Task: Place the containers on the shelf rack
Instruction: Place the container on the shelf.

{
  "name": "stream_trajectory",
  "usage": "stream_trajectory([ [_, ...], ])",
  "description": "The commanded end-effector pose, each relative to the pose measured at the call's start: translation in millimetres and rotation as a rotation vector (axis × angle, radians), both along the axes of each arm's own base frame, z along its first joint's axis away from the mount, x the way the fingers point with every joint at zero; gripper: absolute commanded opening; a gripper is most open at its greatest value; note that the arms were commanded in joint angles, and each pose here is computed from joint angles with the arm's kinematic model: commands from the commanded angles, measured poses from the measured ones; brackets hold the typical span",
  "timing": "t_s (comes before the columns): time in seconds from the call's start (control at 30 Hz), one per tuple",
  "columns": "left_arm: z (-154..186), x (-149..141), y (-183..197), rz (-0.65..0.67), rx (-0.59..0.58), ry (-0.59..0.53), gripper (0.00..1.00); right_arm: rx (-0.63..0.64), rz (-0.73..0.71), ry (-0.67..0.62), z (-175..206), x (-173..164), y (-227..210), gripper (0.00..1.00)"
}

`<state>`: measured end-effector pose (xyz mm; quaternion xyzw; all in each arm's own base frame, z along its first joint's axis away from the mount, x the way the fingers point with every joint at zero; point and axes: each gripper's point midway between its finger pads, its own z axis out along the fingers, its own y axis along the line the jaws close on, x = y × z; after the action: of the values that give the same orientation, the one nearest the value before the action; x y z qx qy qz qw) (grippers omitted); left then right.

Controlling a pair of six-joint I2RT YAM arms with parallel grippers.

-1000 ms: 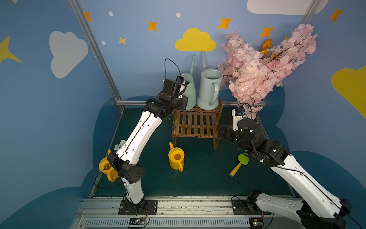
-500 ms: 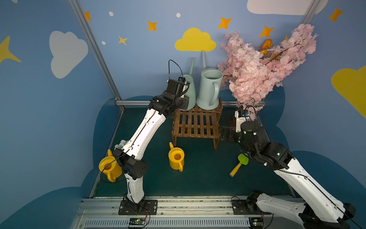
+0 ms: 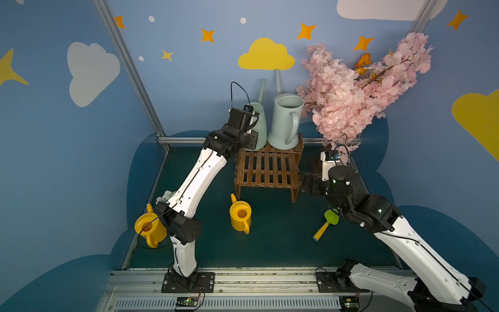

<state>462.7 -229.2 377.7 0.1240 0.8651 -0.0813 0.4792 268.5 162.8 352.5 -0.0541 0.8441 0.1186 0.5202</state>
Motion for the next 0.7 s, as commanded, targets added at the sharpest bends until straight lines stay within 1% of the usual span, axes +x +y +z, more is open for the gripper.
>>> stream_trajectory([
  [0.0,16.2,11.6,-3.4,0.008,-0.015,-0.070,0.33,-0.009,-0.014,-0.005,-0.6,-3.5,-7.3,0.96],
  [0.1,14.7,12.4,-4.7,0.005,-0.014,-0.067,0.37,-0.007,-0.015,-0.007,0.1,-4.2,-8.3,0.96],
  [0.3,12.7,11.8,-4.7,0.001,-0.012,-0.061,0.40,-0.009,-0.017,-0.005,-1.3,-4.5,-9.3,0.96],
  [0.67,17.6,-6.2,1.2,-0.015,-0.014,-0.057,0.53,-0.011,-0.016,-0.013,2.2,-6.6,-12.2,0.96],
])
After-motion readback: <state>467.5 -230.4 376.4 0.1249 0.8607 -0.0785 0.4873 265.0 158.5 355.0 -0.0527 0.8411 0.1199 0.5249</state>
